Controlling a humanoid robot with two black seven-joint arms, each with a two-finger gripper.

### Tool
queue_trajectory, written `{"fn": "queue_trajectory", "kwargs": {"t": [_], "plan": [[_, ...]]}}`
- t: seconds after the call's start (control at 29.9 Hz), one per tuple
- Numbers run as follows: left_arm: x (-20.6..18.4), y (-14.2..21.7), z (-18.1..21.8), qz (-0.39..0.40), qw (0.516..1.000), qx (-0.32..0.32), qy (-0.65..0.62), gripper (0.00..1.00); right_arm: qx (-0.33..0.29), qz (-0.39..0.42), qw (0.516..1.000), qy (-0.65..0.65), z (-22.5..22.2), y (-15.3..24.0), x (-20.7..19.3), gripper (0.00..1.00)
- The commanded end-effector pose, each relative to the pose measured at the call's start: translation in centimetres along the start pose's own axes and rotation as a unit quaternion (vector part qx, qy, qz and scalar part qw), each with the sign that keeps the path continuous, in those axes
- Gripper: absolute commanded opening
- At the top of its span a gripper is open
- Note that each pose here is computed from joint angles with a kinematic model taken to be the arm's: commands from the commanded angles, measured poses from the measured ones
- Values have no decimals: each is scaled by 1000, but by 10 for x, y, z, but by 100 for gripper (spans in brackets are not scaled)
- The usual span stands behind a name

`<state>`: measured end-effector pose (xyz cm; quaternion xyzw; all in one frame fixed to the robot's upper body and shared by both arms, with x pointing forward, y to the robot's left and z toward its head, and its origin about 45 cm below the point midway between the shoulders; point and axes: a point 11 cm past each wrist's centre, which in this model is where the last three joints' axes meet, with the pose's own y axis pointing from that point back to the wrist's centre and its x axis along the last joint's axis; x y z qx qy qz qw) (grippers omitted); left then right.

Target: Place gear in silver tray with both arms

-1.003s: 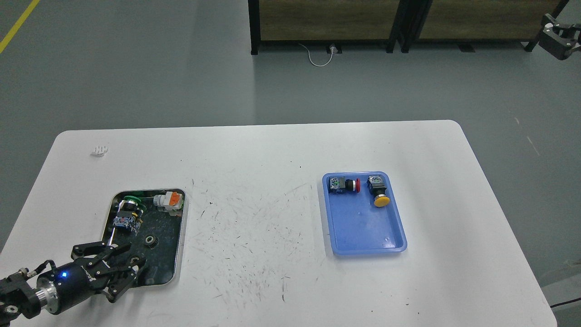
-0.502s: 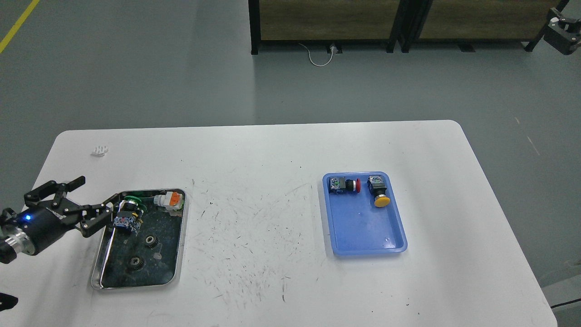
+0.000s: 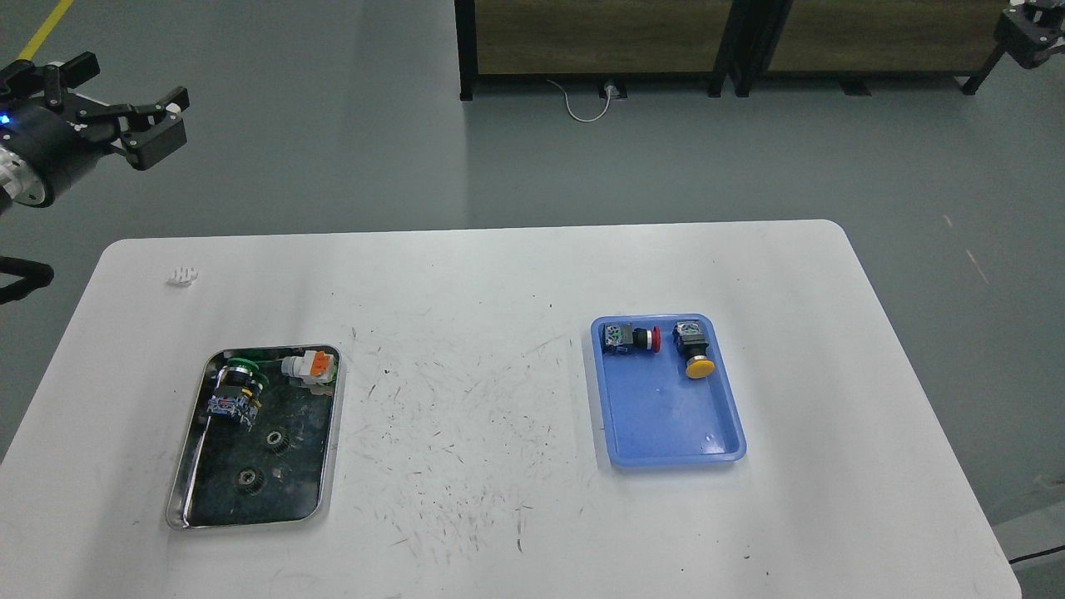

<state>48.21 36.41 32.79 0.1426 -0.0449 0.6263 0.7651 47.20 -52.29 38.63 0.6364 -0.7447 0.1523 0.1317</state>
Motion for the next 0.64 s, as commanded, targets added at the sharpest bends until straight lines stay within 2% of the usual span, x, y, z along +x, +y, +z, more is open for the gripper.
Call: {"fn": "queue_trajectory", "kwargs": {"t": [0.0,0.13,0.27,0.6], "plan": [[-2,-12,13,8,1000,10,-3,98,18,3,1000,-21,-15,-6,-5,100],[3,-14,29,23,1000,-1,2,98,46,25,996,-69,-38,-11,4,100],[12,-13,46,44,998,-27,27,99,55,29,994,-86,-41,-11,4,100],[25,-9,49,61,997,-28,46,99,60,28,995,-81,-45,-6,12,100]]}}
